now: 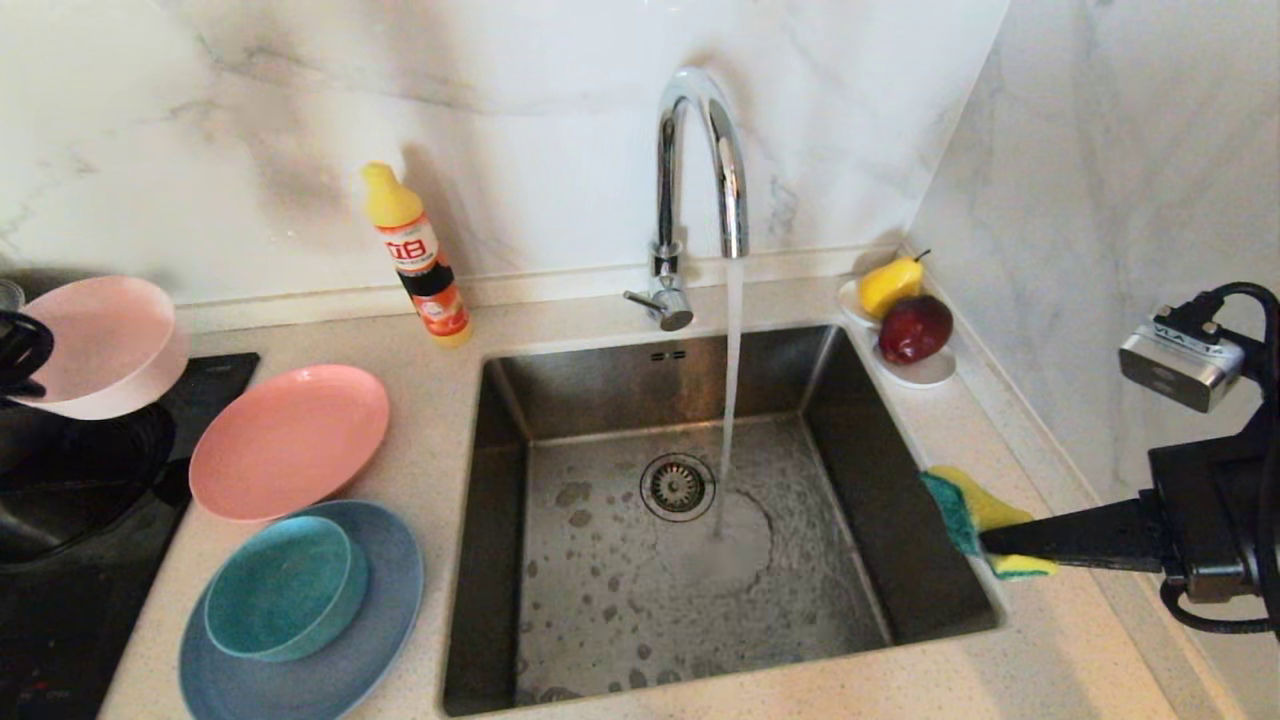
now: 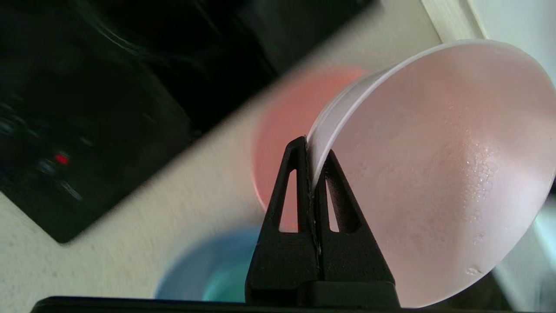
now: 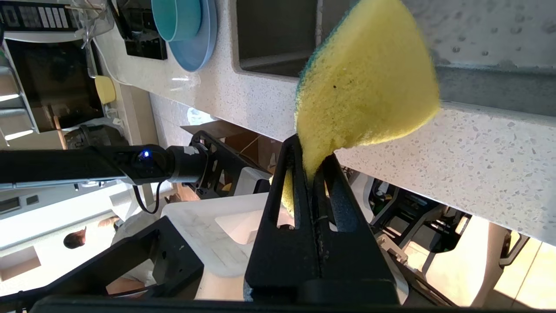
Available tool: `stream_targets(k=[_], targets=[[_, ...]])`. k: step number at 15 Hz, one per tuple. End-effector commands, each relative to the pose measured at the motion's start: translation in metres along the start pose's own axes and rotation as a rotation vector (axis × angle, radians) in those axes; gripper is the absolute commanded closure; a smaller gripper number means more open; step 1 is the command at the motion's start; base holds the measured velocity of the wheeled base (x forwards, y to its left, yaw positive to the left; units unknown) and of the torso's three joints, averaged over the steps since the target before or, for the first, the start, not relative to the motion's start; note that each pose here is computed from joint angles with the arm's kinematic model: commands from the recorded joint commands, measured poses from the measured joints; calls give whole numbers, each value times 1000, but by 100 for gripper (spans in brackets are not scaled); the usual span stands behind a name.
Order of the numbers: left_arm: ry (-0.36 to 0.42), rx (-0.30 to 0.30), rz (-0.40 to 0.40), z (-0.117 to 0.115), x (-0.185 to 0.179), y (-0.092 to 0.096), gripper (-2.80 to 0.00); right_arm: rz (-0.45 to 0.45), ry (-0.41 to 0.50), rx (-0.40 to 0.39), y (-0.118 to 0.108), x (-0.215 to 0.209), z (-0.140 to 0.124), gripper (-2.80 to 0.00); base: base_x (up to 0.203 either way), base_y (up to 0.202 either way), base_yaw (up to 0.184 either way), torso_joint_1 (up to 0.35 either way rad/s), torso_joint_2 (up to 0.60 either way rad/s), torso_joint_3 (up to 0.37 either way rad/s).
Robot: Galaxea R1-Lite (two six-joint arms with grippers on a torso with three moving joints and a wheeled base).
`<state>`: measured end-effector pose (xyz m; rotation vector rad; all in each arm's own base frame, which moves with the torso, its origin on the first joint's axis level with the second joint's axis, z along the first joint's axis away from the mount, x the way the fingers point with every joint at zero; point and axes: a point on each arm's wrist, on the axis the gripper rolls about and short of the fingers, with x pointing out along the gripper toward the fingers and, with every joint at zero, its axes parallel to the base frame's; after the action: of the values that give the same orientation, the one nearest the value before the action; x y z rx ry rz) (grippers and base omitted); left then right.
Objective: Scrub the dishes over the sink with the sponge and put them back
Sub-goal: Place the bowl on the table
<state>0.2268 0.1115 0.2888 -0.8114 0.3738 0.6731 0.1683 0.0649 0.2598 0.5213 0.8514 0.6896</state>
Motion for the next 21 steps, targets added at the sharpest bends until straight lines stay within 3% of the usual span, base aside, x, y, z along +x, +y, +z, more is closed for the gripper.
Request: stream_targets(k=[1,4,7,11,15,17,21], targets=[[6,-59,94,17,37,15,0,-1,12,9,-2,3,0,0,0,0,0,0,0,0],[-1,-151,194,40,79,40,0,-1,18,13,-3,4,-1,0,0,0,0,0,0,0],[21,-207,255,50,113,61,0,13,37,21,-5,5,-3,0,0,0,0,0,0,0],[112,-289,182,60,147,80,0,9,52,32,-7,9,-4,0,0,0,0,0,0,0],[136,-297,192,60,171,87,0,6,59,35,-9,9,-7,0,0,0,0,0,0,0],[160,-299,160,61,179,86,0,6,60,33,-9,9,-7,0,0,0,0,0,0,0],[178,-305,143,62,180,86,0,7,57,29,-10,11,-6,0,0,0,0,0,0,0]])
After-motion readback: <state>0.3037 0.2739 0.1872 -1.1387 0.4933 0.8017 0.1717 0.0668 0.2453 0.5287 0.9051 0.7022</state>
